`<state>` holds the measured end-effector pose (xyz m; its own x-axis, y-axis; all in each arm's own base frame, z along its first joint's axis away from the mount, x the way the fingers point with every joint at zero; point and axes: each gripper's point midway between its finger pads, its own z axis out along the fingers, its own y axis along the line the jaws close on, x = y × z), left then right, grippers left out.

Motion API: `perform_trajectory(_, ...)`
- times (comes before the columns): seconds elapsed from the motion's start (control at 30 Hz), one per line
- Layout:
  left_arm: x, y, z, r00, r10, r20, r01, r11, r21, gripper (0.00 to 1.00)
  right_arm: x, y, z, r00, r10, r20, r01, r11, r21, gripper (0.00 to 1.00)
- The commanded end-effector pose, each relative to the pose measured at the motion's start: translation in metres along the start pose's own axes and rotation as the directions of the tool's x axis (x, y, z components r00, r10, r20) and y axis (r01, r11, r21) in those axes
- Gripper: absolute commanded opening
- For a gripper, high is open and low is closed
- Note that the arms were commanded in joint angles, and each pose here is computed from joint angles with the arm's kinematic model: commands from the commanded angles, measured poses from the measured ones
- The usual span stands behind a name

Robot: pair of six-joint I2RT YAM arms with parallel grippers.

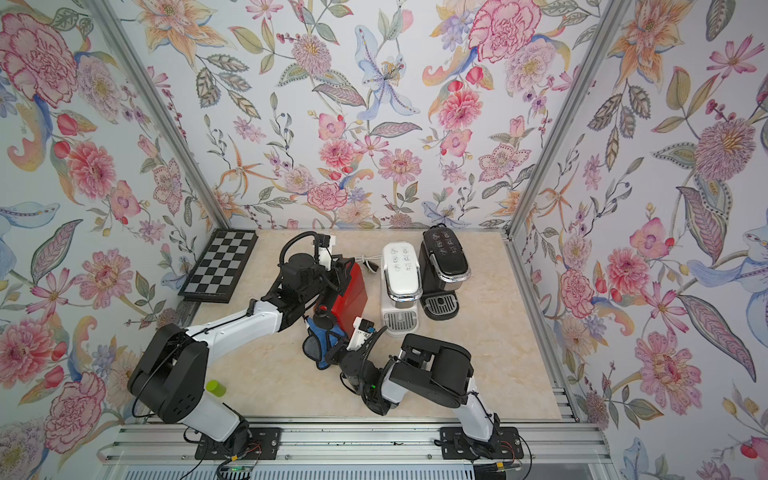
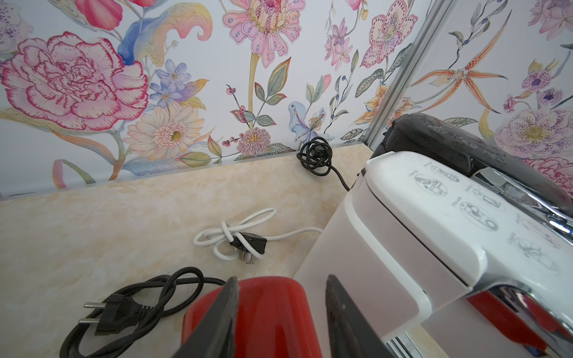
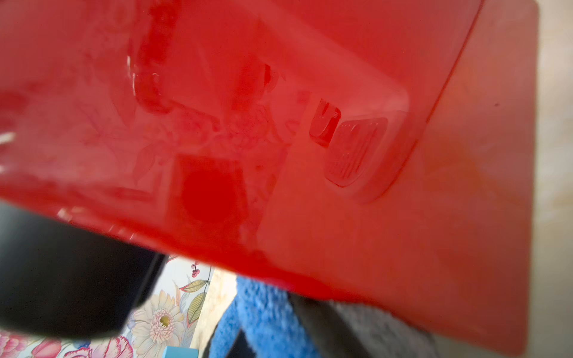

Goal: Wipe the surface of a coffee machine
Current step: Wipe the dirt from the surface of the coffee machine.

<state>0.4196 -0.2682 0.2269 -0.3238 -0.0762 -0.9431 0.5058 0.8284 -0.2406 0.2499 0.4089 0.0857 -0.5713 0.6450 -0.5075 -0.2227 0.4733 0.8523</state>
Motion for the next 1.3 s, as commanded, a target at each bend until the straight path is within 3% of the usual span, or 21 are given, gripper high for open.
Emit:
perform_trajectory(0.0, 0.070, 0.009, -0.006, 0.975, -0.027, -0.219, 0.024, 1.000, -0.014, 0.46, -0.048, -0.047, 0.010, 0.981, 0.030, 0.190, -0.056, 0.989, 0.134, 0.00)
perform_trajectory(0.23, 0.066, 0.009, -0.012, 0.978, -0.023, -0.206, 0.019, 1.000, -0.019, 0.46, -0.044, -0.081, 0.004, 0.979, 0.080, 0.189, -0.120, 0.970, 0.212, 0.00)
perform_trajectory(0.63, 0.071, 0.009, -0.013, 0.977, -0.021, -0.212, 0.017, 1.000, -0.019, 0.46, -0.084, 0.022, 0.003, 0.969, 0.069, 0.237, -0.062, 0.997, -0.039, 0.00)
perform_trajectory(0.8, 0.075, 0.010, -0.014, 0.977, -0.034, -0.211, 0.031, 0.999, -0.015, 0.46, -0.092, 0.059, 0.000, 0.965, -0.013, 0.262, 0.044, 0.993, -0.109, 0.00)
perform_trajectory(0.93, 0.076, 0.009, -0.014, 0.976, -0.035, -0.215, 0.033, 0.999, -0.011, 0.46, -0.080, 0.029, 0.004, 0.966, -0.050, 0.253, 0.064, 0.997, -0.048, 0.00)
perform_trajectory(1.13, 0.065, 0.008, -0.023, 0.982, -0.028, -0.188, 0.026, 1.000, -0.012, 0.46, -0.052, -0.052, 0.008, 0.978, -0.010, 0.206, -0.011, 0.995, 0.100, 0.00)
perform_trajectory(1.27, 0.064, 0.008, -0.025, 0.982, -0.028, -0.185, 0.025, 1.000, -0.014, 0.46, -0.043, -0.075, 0.010, 0.983, -0.001, 0.183, -0.028, 0.988, 0.155, 0.00)
